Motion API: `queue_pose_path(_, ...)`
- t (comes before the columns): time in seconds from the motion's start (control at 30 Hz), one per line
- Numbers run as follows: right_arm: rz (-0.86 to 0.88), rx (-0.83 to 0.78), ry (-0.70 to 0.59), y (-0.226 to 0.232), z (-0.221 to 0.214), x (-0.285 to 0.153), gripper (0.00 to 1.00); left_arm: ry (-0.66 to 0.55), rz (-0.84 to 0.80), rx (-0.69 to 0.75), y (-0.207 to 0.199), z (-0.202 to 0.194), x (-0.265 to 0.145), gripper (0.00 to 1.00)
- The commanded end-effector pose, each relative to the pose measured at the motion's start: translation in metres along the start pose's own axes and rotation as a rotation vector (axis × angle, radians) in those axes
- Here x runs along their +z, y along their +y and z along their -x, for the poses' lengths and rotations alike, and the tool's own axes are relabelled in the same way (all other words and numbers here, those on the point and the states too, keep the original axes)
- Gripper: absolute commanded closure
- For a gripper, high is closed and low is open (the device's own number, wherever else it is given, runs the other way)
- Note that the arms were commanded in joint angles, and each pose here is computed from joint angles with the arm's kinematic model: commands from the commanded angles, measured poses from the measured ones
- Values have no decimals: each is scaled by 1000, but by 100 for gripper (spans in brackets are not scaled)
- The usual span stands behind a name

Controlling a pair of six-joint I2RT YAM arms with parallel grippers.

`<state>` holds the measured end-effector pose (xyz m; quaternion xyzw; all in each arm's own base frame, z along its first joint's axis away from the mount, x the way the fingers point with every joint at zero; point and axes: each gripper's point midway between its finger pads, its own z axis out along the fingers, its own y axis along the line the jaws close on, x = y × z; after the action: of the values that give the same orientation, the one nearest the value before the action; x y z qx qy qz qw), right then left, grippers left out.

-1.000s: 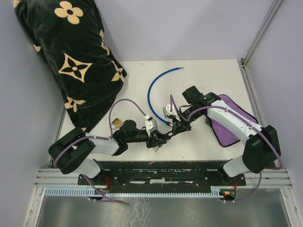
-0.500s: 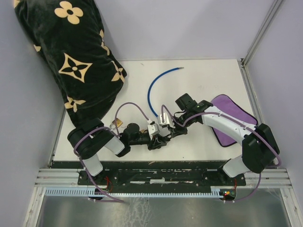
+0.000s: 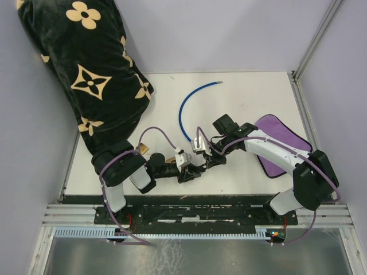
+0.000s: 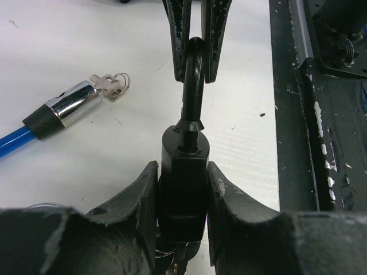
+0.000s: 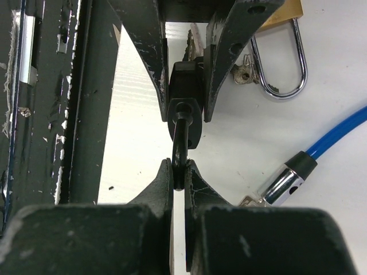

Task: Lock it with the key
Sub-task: Lock the lock.

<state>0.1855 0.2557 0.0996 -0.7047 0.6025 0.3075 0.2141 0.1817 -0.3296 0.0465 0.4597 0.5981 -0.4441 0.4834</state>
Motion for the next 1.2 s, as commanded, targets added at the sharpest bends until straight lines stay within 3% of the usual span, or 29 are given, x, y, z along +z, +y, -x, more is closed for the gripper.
queue_pose_path(0.0,187,-28,-161,35,21,26,98,48,91,9,18,-21,-5,97)
queue_pose_path(0.17,182,-110,-131,28,9,33,98,56,69,3,15,-25,-8,97)
queue_pose_path(0.4,223,-104,-98,27,0,41,98,64,38,-14,13,-29,-6,97)
queue_pose_path(0.83,107,-46,-149,3,61,5,98,119,37,-100,19,-42,7,97)
queue_pose_path(1.17,115,-24,-93,6,70,14,98,69,40,-118,23,-36,15,97)
